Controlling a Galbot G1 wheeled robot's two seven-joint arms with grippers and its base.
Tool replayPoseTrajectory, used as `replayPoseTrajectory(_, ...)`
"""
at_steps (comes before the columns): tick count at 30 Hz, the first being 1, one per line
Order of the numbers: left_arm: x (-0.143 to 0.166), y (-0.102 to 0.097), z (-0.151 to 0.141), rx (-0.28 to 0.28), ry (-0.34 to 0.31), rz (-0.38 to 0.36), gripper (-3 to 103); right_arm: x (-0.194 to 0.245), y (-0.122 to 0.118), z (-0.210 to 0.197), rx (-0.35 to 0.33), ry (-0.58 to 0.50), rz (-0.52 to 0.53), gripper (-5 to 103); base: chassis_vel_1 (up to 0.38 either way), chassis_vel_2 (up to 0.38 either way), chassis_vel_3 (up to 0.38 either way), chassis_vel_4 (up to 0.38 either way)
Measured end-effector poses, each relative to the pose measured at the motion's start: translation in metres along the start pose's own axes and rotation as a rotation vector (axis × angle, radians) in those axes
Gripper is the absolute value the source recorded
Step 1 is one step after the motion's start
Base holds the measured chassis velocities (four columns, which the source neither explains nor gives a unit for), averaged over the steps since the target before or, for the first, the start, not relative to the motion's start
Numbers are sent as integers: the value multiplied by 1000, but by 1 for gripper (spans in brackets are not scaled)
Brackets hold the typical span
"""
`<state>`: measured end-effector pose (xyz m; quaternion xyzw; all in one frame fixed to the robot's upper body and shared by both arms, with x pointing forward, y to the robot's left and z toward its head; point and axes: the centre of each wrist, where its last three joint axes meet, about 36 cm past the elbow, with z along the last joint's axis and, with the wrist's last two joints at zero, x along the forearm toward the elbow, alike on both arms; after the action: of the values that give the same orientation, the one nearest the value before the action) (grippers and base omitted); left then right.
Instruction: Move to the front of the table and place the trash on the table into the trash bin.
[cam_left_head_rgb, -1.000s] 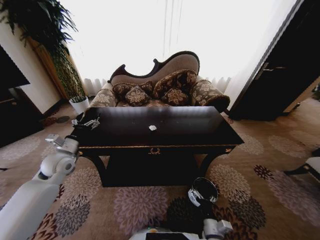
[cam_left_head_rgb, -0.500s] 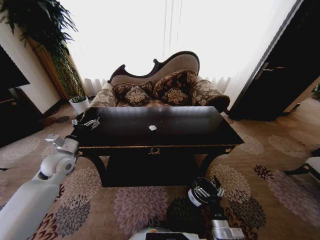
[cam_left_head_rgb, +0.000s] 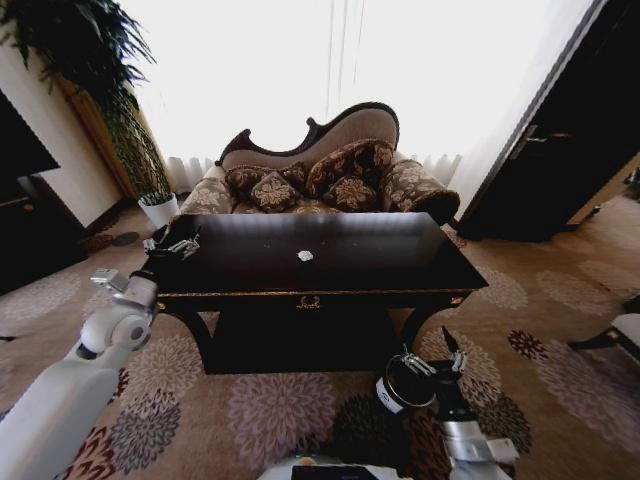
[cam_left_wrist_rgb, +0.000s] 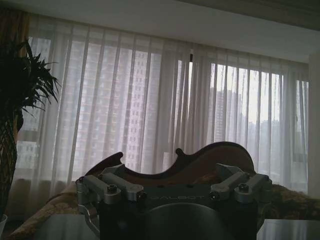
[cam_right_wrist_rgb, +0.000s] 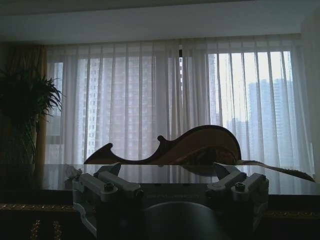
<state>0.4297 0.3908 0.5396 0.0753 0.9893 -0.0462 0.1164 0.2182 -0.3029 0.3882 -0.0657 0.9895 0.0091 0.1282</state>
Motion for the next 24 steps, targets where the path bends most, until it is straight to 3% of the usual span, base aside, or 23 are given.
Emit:
replayPoseTrajectory(11,0,0,0,0,0,0,100,-44,3,-44,39,65,-234,100,0,0,0,0)
replayPoseTrajectory(17,0,0,0,0,0,0,100,-60,-2,-49,16,153,-271,100,0,0,0,0)
replayPoseTrajectory(24,0,0,0,0,0,1,100,-109,-22,-59,65,243,-323,100,0,0,0,0)
